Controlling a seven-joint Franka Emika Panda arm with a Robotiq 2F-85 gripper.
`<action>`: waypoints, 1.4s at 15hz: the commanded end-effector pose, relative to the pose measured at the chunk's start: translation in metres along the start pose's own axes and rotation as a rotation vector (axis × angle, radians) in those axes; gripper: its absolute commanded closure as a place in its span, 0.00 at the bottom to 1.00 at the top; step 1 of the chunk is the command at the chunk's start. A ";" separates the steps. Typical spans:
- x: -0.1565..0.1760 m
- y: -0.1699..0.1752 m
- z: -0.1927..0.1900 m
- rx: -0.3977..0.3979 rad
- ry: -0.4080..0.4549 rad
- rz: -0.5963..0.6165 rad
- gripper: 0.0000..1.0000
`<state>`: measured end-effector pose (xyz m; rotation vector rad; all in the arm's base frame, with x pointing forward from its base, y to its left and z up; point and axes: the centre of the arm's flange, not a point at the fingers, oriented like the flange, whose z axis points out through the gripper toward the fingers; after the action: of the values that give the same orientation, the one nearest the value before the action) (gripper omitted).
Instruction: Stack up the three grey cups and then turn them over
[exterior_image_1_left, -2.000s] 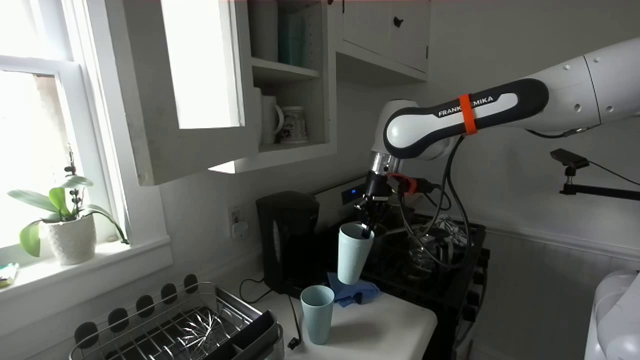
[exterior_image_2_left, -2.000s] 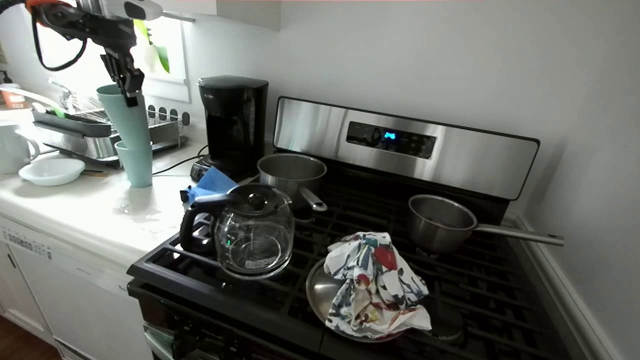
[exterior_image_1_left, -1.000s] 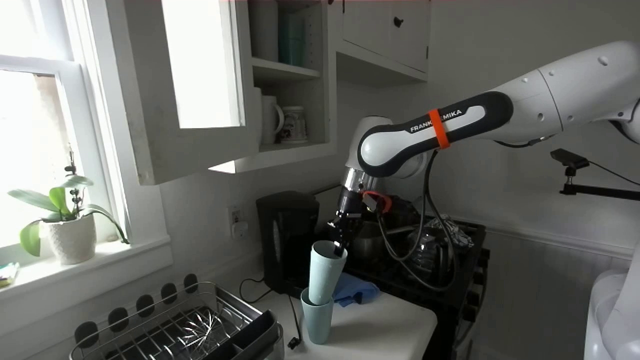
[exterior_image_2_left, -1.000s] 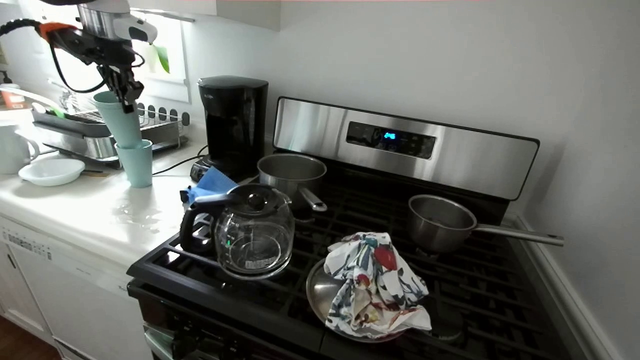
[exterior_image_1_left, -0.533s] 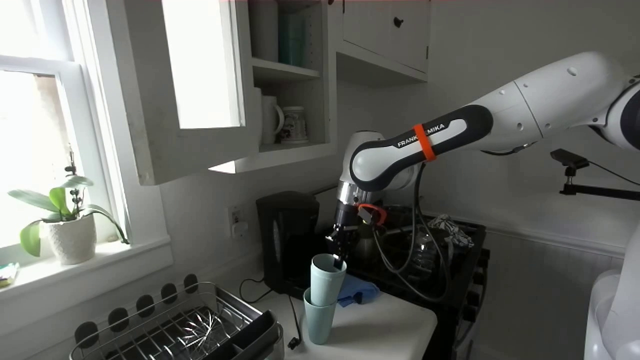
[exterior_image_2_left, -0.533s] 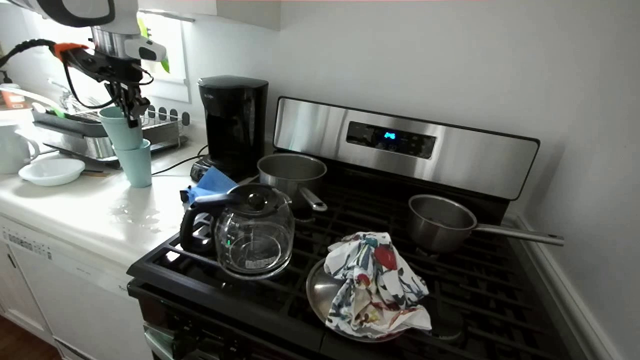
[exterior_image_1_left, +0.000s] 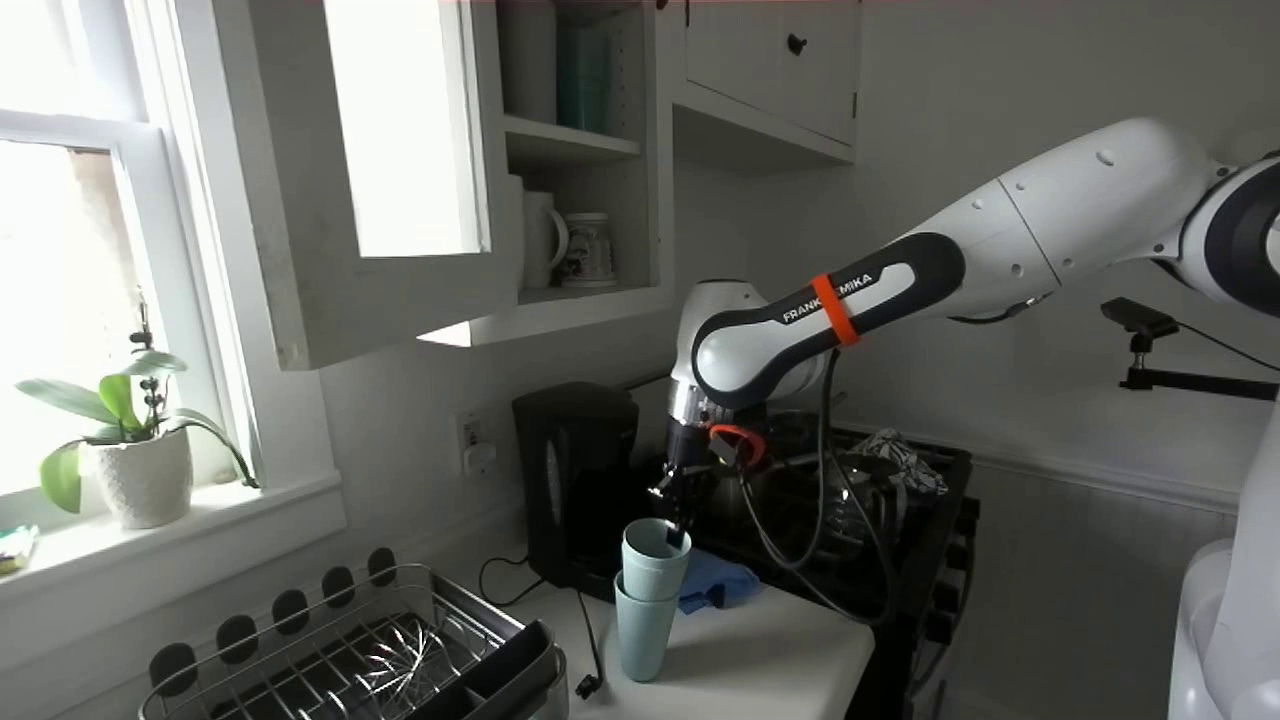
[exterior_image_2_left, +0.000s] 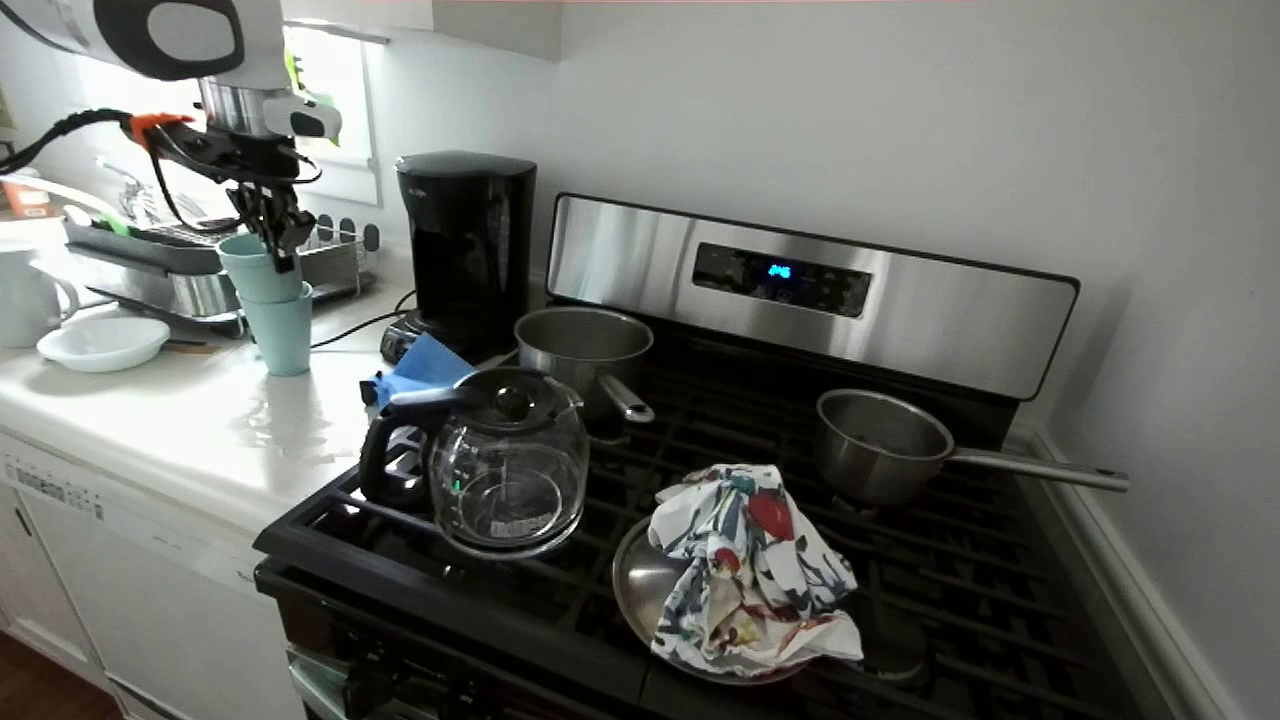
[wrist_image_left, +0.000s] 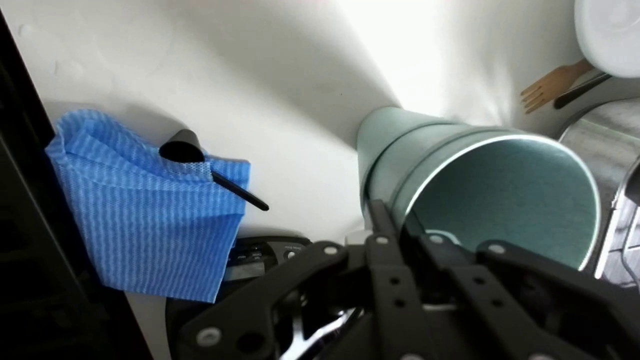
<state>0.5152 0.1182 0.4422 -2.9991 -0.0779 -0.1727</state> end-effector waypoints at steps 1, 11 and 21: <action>0.008 -0.003 0.000 -0.018 0.004 0.019 0.98; -0.011 0.004 -0.011 -0.009 -0.021 0.152 0.20; 0.006 0.005 0.017 0.028 -0.054 0.131 0.00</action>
<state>0.5134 0.1133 0.4371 -3.0005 0.1202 -0.1017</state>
